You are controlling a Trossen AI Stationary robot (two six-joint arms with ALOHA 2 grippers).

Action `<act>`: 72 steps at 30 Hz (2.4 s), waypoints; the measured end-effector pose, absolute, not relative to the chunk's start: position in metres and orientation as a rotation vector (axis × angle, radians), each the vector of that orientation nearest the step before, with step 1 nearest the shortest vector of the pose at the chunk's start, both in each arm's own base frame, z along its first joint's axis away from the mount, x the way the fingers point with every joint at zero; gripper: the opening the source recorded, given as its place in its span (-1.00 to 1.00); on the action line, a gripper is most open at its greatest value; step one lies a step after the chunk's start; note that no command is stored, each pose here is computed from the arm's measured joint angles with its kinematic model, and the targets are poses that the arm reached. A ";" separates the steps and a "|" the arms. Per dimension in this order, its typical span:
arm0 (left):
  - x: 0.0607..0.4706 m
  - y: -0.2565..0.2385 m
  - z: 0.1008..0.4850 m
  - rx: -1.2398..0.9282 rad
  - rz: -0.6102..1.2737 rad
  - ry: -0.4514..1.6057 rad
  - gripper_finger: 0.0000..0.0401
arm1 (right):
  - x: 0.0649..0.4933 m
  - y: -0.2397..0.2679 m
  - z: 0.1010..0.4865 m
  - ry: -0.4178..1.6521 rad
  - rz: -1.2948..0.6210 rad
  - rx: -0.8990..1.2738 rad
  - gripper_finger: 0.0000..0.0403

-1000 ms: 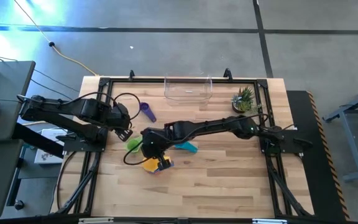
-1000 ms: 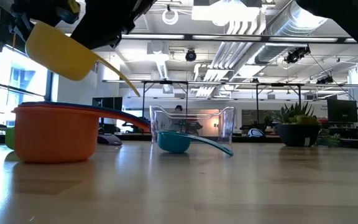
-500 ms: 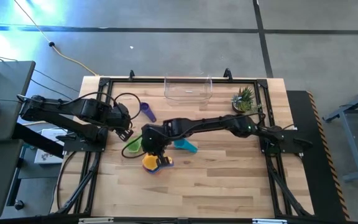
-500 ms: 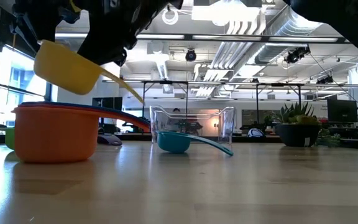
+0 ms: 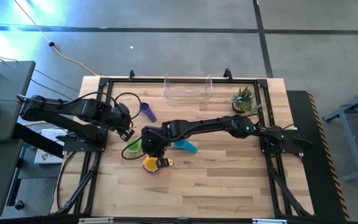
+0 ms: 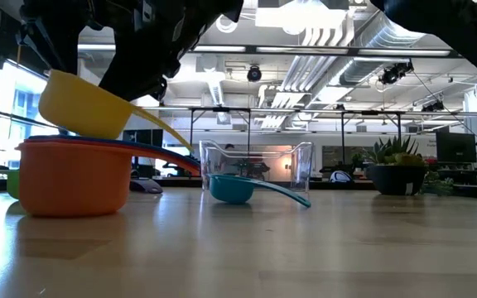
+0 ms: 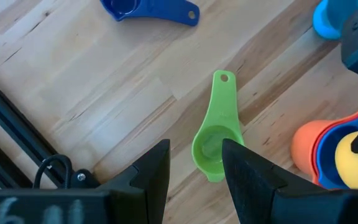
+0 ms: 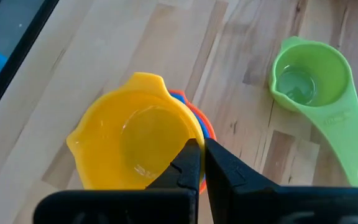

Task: Nest measuring cups in basket
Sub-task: Stack the yellow measuring cup on top of the blue measuring cup, then stack the green measuring cup on top of the yellow measuring cup

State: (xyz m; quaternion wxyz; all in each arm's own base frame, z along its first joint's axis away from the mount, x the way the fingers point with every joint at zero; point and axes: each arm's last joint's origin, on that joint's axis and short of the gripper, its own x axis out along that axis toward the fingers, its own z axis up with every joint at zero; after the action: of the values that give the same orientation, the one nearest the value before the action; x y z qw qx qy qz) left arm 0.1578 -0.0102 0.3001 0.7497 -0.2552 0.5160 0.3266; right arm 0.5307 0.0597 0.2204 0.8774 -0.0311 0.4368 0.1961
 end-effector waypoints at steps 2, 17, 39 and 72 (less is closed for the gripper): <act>0.158 -0.010 0.300 -0.558 0.714 1.128 -0.31 | 0.531 0.060 0.221 0.909 0.411 -0.069 -1.00; 0.158 -0.010 0.300 -0.549 0.721 1.123 -0.31 | 0.531 0.060 0.221 0.908 0.409 -0.074 -0.71; 0.157 -0.010 0.295 -0.546 0.732 1.136 -0.31 | 0.510 0.044 0.261 0.953 0.297 -0.038 -0.67; 0.159 -0.015 0.184 -0.700 0.669 1.238 -0.31 | 0.464 0.013 0.344 0.894 0.089 -0.070 -0.67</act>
State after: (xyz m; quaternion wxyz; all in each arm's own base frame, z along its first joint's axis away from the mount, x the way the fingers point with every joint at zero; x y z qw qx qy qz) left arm 0.1594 -0.0154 0.1842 0.7068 -0.3153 0.5572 0.3009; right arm 0.4636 0.0129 0.3445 0.9002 -0.0339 0.4319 0.0431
